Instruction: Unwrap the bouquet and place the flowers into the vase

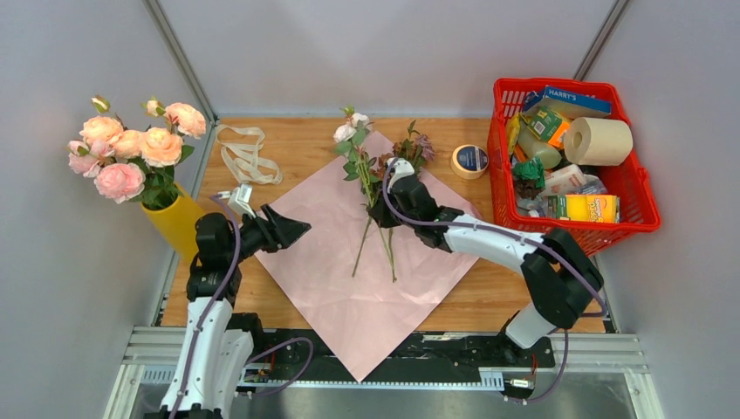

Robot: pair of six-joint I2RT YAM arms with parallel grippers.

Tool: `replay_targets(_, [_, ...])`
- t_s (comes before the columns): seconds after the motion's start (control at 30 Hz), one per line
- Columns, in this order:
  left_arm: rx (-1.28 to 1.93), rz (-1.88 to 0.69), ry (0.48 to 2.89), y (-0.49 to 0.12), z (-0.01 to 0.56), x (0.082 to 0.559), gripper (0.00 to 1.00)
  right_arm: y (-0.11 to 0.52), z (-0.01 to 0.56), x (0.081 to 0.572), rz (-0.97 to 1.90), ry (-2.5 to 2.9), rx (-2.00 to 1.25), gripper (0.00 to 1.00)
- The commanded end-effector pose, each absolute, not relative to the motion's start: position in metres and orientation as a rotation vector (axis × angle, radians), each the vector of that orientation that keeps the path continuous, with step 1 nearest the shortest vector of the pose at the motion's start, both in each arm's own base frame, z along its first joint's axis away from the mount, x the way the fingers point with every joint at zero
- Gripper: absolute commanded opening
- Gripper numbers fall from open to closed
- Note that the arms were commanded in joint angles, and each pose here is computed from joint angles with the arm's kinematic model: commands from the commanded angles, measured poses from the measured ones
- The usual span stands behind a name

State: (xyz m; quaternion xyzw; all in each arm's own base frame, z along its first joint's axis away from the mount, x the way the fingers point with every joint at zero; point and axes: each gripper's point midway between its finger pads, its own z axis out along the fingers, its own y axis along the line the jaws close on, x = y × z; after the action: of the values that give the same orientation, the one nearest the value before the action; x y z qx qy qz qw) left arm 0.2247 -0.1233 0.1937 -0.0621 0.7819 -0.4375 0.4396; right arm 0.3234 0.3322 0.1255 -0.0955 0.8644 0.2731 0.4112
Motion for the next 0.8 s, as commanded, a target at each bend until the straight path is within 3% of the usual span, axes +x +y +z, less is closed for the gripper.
replay_targets(0.0, [-0.051, -1.143, 1.903, -0.132, 0.215, 0.235, 0.72, 0.353, 0.184, 0.29, 1.037, 1.995, -0.28, 0.0])
replay_targets(0.37, [0.011, -1.248, 1.684, -0.154, 0.267, 0.246, 0.72, 0.375, 0.258, 0.201, 1.389, 1.717, -0.414, 0.0])
replay_targets(0.77, [0.051, -1.35, 1.503, -0.174, 0.306, 0.231, 0.72, 0.392, 0.262, 0.168, 1.47, 1.709, -0.486, 0.0])
